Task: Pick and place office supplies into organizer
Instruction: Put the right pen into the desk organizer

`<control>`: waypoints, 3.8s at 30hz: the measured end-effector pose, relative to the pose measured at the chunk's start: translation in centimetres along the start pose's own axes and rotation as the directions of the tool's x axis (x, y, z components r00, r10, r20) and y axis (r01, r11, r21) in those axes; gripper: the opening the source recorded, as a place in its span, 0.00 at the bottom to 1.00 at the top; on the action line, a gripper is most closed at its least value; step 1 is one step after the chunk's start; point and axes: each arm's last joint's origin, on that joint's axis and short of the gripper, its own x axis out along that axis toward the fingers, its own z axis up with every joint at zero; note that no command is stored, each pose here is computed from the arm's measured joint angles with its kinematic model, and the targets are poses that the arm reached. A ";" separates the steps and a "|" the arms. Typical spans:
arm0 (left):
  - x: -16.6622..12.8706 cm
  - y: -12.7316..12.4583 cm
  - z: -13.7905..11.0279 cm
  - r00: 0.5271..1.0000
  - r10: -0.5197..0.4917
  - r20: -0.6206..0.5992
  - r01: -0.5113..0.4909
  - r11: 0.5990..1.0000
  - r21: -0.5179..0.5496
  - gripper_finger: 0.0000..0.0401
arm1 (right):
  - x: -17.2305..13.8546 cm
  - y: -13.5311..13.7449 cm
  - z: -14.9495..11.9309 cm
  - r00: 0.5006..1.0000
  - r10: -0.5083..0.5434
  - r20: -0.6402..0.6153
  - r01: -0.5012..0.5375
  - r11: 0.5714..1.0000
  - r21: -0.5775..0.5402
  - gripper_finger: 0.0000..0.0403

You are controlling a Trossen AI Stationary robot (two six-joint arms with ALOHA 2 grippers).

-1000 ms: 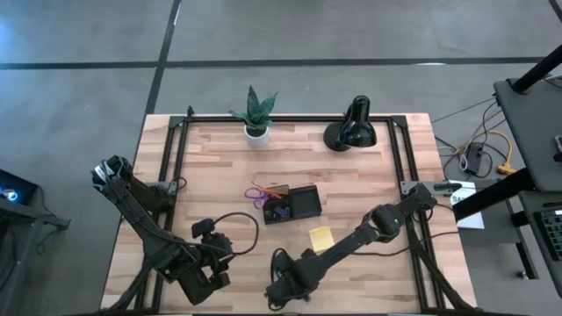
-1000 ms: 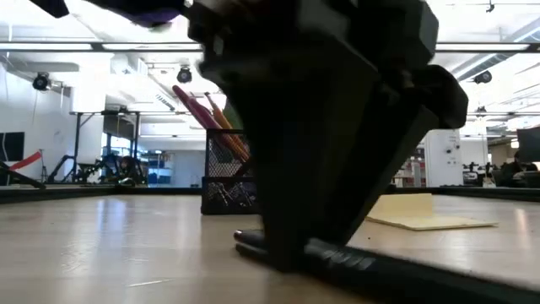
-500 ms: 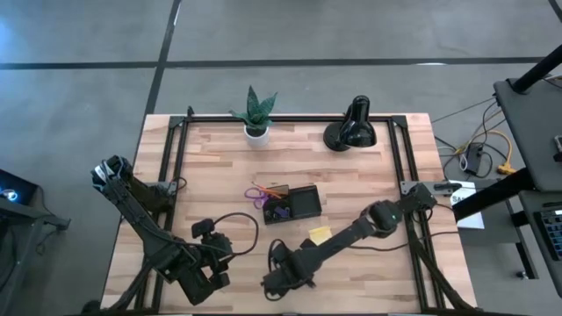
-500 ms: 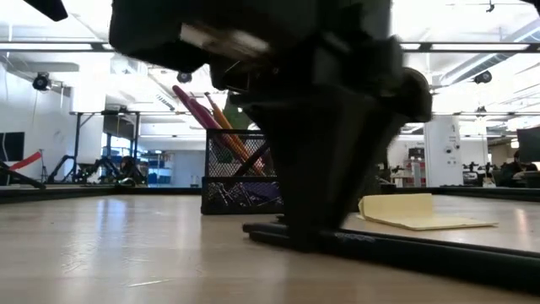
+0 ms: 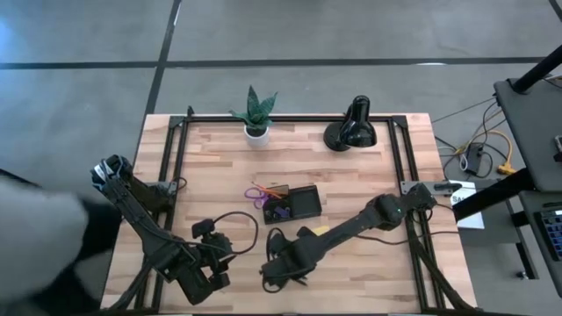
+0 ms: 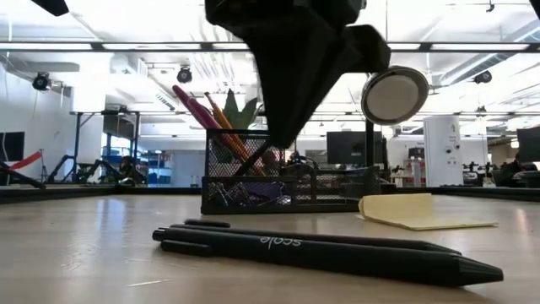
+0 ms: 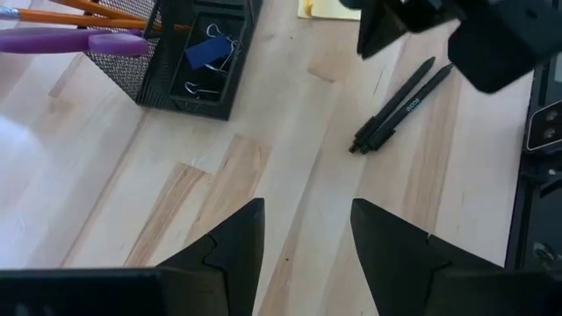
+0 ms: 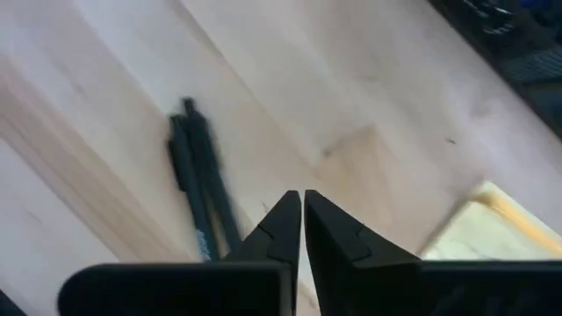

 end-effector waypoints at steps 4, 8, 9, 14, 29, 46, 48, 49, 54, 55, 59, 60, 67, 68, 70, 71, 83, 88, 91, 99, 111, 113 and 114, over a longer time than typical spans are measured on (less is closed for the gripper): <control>-0.1 0.0 0.0 1.000 -0.001 0.001 0.001 1.000 -0.001 0.39 | -0.4 -0.4 -0.1 0.999 -0.016 -0.031 0.016 1.000 -0.024 0.03; -0.1 0.1 0.1 1.000 -0.003 0.002 0.003 1.000 0.001 0.39 | -0.4 0.5 0.0 0.995 0.089 -0.040 -0.092 0.993 -0.070 0.10; -0.2 0.1 0.1 1.000 -0.004 0.002 0.004 1.000 0.002 0.39 | -0.4 0.9 0.1 0.990 0.134 -0.040 -0.137 0.987 -0.088 0.13; -0.5 0.4 0.2 1.000 -0.011 0.007 0.011 1.000 -0.001 0.39 | 0.8 1.9 0.2 0.982 0.186 -0.022 -0.187 0.964 -0.189 0.29; -0.6 0.6 0.1 1.000 -0.015 0.007 0.015 1.000 -0.011 0.39 | 5.2 2.0 -0.6 0.996 0.077 -0.043 -0.087 0.956 -0.279 0.39; -0.5 0.6 0.1 1.000 -0.012 0.010 0.012 1.000 -0.010 0.39 | 6.6 1.0 1.1 0.999 0.051 -0.003 -0.049 0.948 -0.313 0.11; -0.5 0.6 0.1 1.000 -0.012 0.010 0.012 1.000 -0.010 0.39 | 6.7 0.9 1.3 0.999 0.051 0.013 -0.044 0.945 -0.324 0.05; -0.5 0.6 0.1 1.000 -0.011 0.010 0.012 1.000 -0.010 0.39 | 6.7 0.9 1.5 0.998 0.052 0.019 -0.043 0.946 -0.323 0.05; -0.5 0.7 0.1 1.000 -0.011 0.010 0.011 1.000 -0.009 0.39 | 6.2 1.1 2.0 0.994 0.043 0.099 -0.014 0.960 -0.279 0.04; -0.5 0.7 0.1 1.000 -0.011 0.010 0.011 1.000 -0.010 0.39 | 5.9 1.2 2.3 0.990 0.045 0.135 -0.009 0.967 -0.256 0.04; -1.3 1.0 0.5 0.999 -0.028 0.031 0.029 0.999 -0.024 0.39 | 2.3 1.4 3.0 0.938 0.024 0.345 0.010 0.995 -0.096 0.04; -1.6 1.1 0.6 0.998 -0.030 0.049 0.031 0.999 -0.030 0.39 | 0.9 1.4 3.1 0.915 0.022 0.404 -0.003 0.999 -0.047 0.04; -3.7 2.7 1.4 0.988 -0.049 0.149 0.058 0.996 -0.061 0.39 | -5.0 0.5 3.1 0.682 -0.121 0.721 -0.015 0.984 0.179 0.03; -3.9 2.8 1.5 0.987 -0.051 0.155 0.060 0.996 -0.058 0.39 | -5.7 0.1 3.4 0.645 -0.146 0.750 -0.011 0.980 0.200 0.03; -4.3 3.2 1.7 0.984 -0.057 0.167 0.066 0.997 -0.045 0.39 | -6.9 -0.7 4.3 0.584 -0.191 0.789 -0.012 0.970 0.243 0.03; -4.5 3.3 1.7 0.983 -0.061 0.171 0.069 0.997 -0.038 0.39 | -7.3 -1.2 4.8 0.557 -0.220 0.801 0.000 0.964 0.265 0.03; -6.8 4.0 1.1 0.971 -0.147 0.189 0.126 0.985 0.117 0.39 | -5.6 -4.4 9.1 0.441 -0.403 0.802 0.085 0.908 0.410 0.03; -7.4 4.7 1.6 0.954 -0.114 0.279 0.063 0.980 0.186 0.39 | -3.3 -5.2 9.2 0.411 -0.455 0.790 0.126 0.887 0.445 0.03; -7.6 5.4 2.0 0.943 -0.090 0.319 0.039 0.986 0.163 0.39 | -1.5 -5.8 8.9 0.368 -0.493 0.788 0.133 0.867 0.480 0.03; -7.6 6.7 2.5 0.946 -0.043 0.322 -0.033 0.974 0.226 0.39 | 2.5 -6.8 7.6 0.348 -0.516 0.782 0.091 0.849 0.520 0.03; -7.1 7.0 2.8 0.949 -0.009 0.315 -0.061 0.975 0.213 0.39 | 4.3 -4.5 5.1 0.407 -0.415 0.814 0.118 0.907 0.404 0.13; -7.1 7.0 2.8 0.949 -0.010 0.314 -0.060 0.975 0.212 0.39 | 4.2 -4.1 4.7 0.412 -0.402 0.818 0.117 0.913 0.390 0.19; -7.1 7.0 2.8 0.949 -0.011 0.314 -0.059 0.976 0.211 0.39 | 4.1 -4.0 4.4 0.413 -0.397 0.820 0.116 0.916 0.384 0.22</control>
